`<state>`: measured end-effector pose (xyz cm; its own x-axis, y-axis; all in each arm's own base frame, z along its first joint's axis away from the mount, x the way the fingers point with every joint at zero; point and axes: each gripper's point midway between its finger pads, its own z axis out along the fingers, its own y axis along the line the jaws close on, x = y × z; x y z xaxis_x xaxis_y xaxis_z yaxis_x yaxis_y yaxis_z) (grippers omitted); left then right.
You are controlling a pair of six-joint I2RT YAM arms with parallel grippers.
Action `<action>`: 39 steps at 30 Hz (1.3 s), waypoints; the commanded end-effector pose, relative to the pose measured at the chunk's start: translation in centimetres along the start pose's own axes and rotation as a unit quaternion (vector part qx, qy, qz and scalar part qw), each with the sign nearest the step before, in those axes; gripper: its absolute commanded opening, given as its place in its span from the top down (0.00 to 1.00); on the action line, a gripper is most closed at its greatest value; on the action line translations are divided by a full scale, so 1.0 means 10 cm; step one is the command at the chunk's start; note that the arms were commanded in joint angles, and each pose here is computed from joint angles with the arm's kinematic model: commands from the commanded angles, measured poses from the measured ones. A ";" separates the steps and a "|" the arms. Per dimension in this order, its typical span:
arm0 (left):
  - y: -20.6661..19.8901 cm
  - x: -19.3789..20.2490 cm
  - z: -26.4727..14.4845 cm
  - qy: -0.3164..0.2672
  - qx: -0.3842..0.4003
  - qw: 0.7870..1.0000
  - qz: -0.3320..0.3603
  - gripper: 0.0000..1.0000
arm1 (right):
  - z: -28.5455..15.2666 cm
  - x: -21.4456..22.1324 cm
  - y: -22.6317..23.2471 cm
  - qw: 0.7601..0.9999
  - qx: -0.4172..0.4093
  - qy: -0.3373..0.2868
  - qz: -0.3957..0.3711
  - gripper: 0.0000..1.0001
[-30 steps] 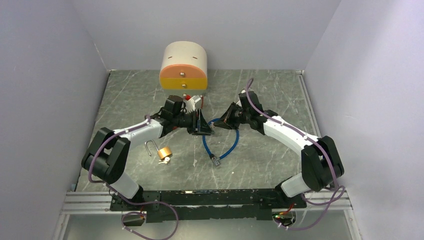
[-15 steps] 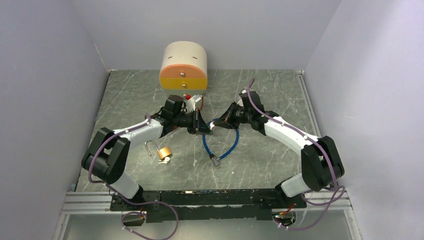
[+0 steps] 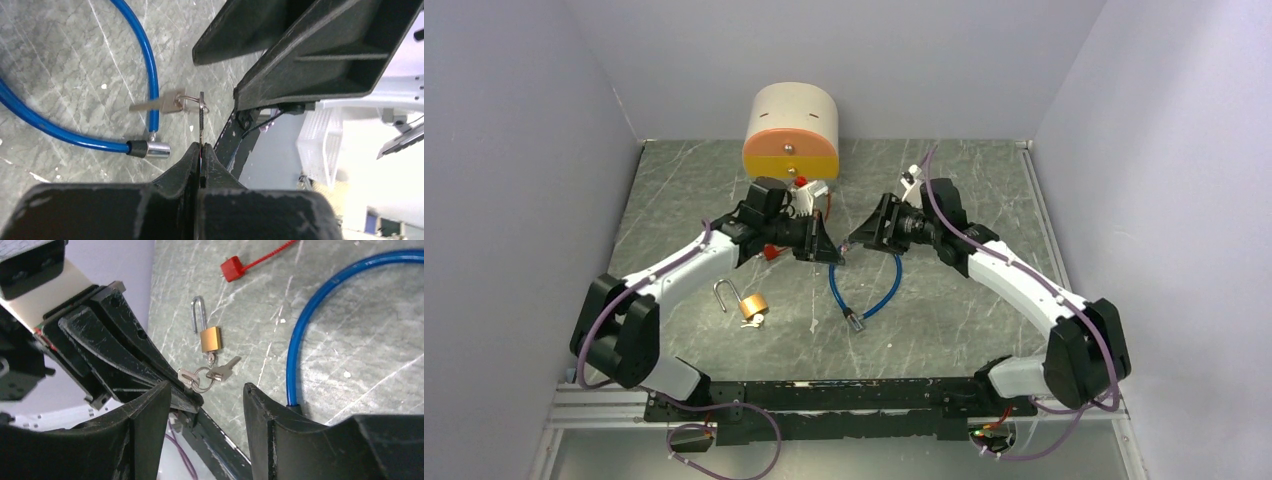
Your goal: Unlock with the key
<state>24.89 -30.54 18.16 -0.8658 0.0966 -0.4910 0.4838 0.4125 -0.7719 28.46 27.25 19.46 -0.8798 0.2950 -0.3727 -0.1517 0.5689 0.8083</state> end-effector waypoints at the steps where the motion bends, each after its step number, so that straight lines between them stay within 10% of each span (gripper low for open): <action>1: -0.30 0.05 -0.24 0.018 0.014 0.998 0.060 0.97 | -0.25 -0.11 0.47 0.983 -0.092 -0.017 -0.156 0.42; 8: -0.60 0.19 -0.48 0.053 0.048 0.992 0.107 0.97 | -0.30 0.15 0.99 0.942 -0.217 0.048 -0.253 0.45; 18: -0.86 0.24 -0.68 0.060 0.075 0.985 0.141 0.97 | -0.37 0.45 1.30 0.910 -0.304 0.092 -0.265 0.76; 32: -0.95 0.30 -0.76 0.074 0.088 0.981 0.156 0.98 | -0.48 0.70 1.25 0.894 -0.290 0.143 -0.311 0.72; 39: -1.00 0.29 -0.79 0.071 0.095 0.980 0.162 0.97 | -0.47 0.65 1.26 0.901 -0.277 0.125 -0.311 1.00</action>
<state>16.67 -27.10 25.19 -0.7381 0.3393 -0.5831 0.6672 0.2389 -0.7055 18.80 32.85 26.89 -0.6757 -0.2055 -0.7079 -0.7337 0.0956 0.6727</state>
